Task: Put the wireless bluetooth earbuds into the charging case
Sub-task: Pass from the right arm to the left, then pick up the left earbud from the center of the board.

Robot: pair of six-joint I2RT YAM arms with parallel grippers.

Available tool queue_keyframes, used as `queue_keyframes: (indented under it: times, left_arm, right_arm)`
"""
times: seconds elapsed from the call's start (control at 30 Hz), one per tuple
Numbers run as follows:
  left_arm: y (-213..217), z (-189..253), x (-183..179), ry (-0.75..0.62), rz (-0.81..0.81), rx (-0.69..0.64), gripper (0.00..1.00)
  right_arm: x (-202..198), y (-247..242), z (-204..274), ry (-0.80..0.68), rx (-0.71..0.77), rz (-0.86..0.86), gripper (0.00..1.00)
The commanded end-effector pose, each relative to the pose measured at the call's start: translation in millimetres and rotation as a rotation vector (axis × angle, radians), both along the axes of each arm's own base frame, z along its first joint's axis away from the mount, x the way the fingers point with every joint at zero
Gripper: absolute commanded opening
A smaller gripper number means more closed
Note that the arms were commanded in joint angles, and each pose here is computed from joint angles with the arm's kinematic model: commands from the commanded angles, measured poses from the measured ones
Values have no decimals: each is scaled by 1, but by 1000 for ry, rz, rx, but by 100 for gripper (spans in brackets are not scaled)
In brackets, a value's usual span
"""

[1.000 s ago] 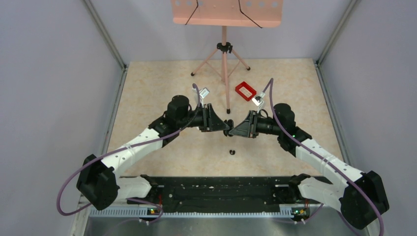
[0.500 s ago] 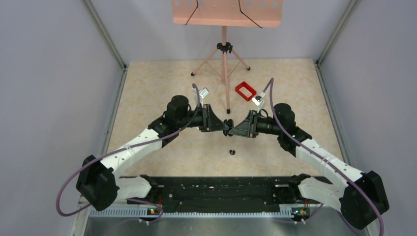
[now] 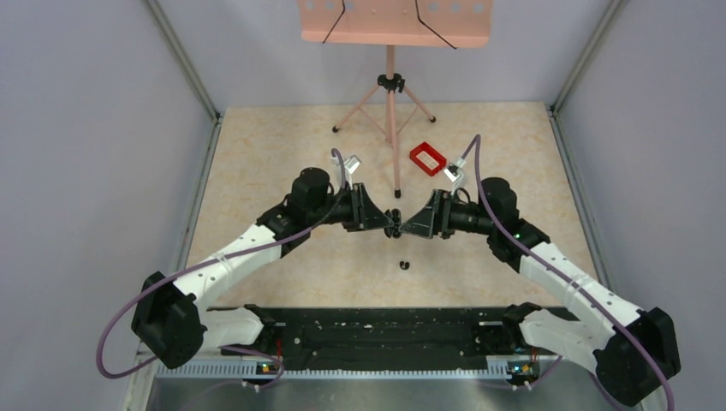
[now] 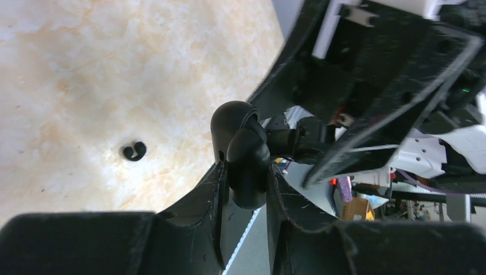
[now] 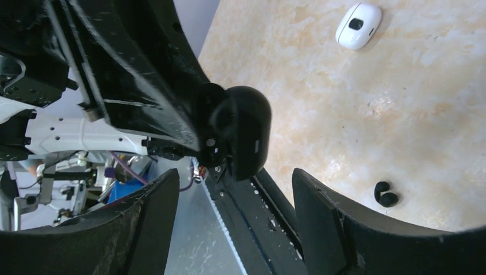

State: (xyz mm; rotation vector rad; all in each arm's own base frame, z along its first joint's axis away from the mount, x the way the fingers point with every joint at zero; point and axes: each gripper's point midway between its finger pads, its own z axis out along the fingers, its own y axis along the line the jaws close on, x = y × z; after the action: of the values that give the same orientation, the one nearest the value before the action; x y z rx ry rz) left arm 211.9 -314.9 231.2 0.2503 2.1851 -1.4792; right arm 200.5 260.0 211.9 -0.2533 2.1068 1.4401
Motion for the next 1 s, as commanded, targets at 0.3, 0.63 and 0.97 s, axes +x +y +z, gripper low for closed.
queue_keyframes:
  times: [0.3,0.63,0.97]
  left_arm:
    - [28,-13,25,32,142,104,0]
    - [56,-19,29,62,197,102,0]
    - [49,-27,30,96,170,80,0]
  right_arm:
    - [-5,-59,-36,-162,-533,-232,48]
    - [-19,-38,-121,-36,-558,-251,32]
    - [-14,-17,-144,-42,-623,-174,38]
